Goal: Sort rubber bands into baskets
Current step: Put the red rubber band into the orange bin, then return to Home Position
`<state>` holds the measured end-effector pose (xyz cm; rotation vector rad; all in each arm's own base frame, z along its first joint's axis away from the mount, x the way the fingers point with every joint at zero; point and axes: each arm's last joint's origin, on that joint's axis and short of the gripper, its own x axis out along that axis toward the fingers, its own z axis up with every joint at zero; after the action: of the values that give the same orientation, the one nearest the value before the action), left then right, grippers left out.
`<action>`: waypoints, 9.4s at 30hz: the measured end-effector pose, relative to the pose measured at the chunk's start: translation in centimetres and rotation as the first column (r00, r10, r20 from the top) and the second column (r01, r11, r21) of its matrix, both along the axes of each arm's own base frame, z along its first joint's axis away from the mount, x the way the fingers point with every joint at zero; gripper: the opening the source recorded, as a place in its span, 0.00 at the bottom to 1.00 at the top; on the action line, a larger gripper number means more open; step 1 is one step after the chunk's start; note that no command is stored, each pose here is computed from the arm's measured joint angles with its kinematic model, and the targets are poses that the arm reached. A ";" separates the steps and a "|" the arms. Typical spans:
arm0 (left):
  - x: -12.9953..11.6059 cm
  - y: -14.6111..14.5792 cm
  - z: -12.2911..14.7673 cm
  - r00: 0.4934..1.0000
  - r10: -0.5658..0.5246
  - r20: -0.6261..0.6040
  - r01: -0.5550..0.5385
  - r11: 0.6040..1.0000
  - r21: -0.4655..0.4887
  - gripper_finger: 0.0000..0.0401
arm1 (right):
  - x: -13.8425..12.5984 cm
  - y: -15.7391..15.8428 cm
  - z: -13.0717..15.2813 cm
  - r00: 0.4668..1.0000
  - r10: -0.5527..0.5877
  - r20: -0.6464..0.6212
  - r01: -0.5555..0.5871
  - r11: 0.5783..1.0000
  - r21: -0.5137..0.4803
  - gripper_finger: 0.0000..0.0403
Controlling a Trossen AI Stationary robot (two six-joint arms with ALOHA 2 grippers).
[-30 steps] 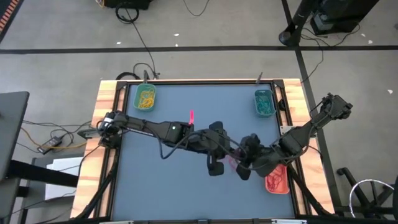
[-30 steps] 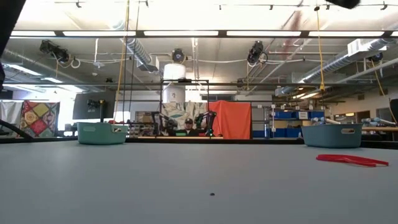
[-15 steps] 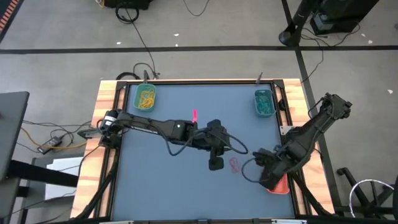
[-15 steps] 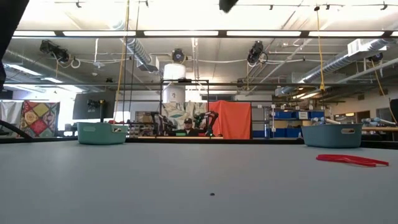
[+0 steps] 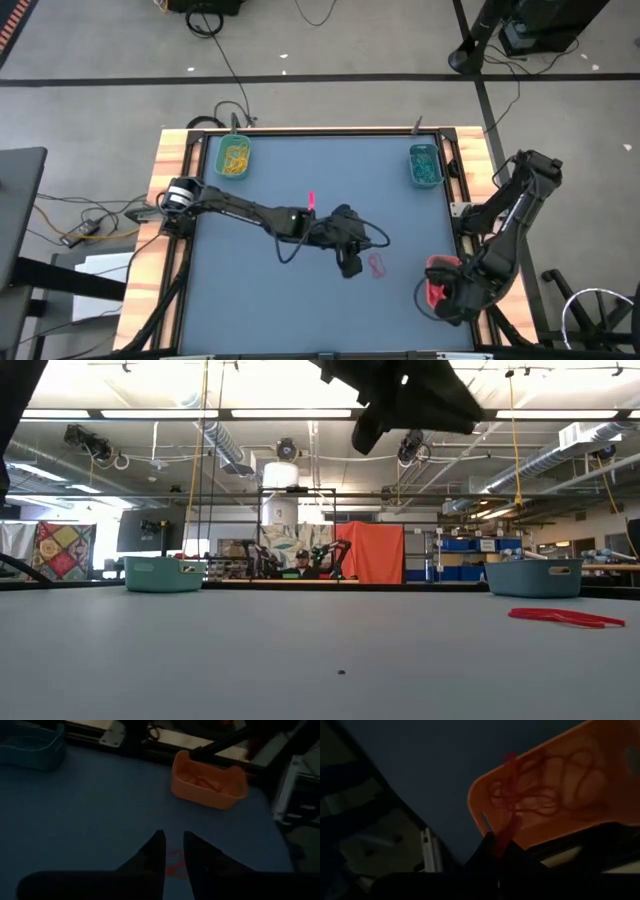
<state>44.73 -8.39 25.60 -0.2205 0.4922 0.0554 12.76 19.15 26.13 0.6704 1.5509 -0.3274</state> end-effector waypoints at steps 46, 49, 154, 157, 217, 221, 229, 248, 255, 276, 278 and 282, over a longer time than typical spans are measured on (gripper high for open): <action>3.0 -0.9 -7.1 0.998 0.067 0.005 -0.067 0.998 -0.019 0.30 | -2.0 -1.8 -1.3 0.906 -0.423 -0.025 0.400 0.874 -0.275 0.76; 3.0 -1.1 -7.0 0.998 0.061 0.014 -0.061 0.998 -0.018 0.30 | -2.2 -1.8 -1.5 0.911 -0.400 -0.106 0.355 0.888 -0.293 0.76; 3.8 -2.7 -1.5 0.933 -0.266 -0.244 0.263 0.964 -0.046 0.34 | 0.7 -1.8 -1.3 0.945 -0.272 0.184 0.306 0.932 -0.192 0.01; 3.7 -2.7 -2.2 0.931 -0.252 -0.265 0.245 0.968 -0.060 0.34 | -0.4 -2.1 -1.4 0.944 -0.328 0.044 0.329 0.915 -0.235 0.01; -6.9 1.0 15.9 0.999 0.049 0.010 -0.050 0.981 0.190 0.34 | -0.5 -0.3 -1.7 0.967 -0.215 -0.135 0.217 0.976 0.003 0.74; -6.7 1.0 15.9 0.999 0.040 0.022 -0.044 0.979 0.201 0.34 | -0.5 -1.8 -2.0 0.946 -0.323 -0.007 0.315 0.928 -0.197 0.74; -6.5 0.0 15.6 0.999 -0.030 0.013 0.026 0.977 0.213 0.34 | -0.5 -2.7 -2.2 0.919 -0.359 0.163 0.394 0.851 -0.347 0.74; -11.7 3.0 13.5 0.995 -0.071 0.070 0.063 0.992 0.112 0.29 | 9.3 -4.7 -0.3 0.665 0.268 0.697 0.230 0.815 -0.533 0.36; -18.1 4.7 11.1 0.985 -0.017 0.171 0.010 0.999 0.039 0.29 | 13.1 -5.6 3.0 0.424 0.463 0.778 0.264 0.759 -0.595 0.03; -31.4 7.2 2.1 0.961 0.010 0.275 -0.041 0.993 0.107 0.09 | 10.4 -14.3 9.8 0.183 0.534 0.825 0.223 0.795 -0.564 0.01; -31.2 7.1 1.8 0.945 -0.020 0.327 -0.021 0.992 0.123 0.07 | 9.3 -14.9 9.7 0.172 0.543 0.822 0.220 0.792 -0.570 0.01; -31.3 7.1 0.9 0.922 -0.050 0.384 -0.008 0.989 0.149 0.03 | 7.1 -16.3 8.6 0.100 0.530 0.842 0.216 0.814 -0.539 0.01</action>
<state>13.40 -1.31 26.48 -0.0758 0.0939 0.0258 19.88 2.86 34.71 0.0709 0.0616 -0.0434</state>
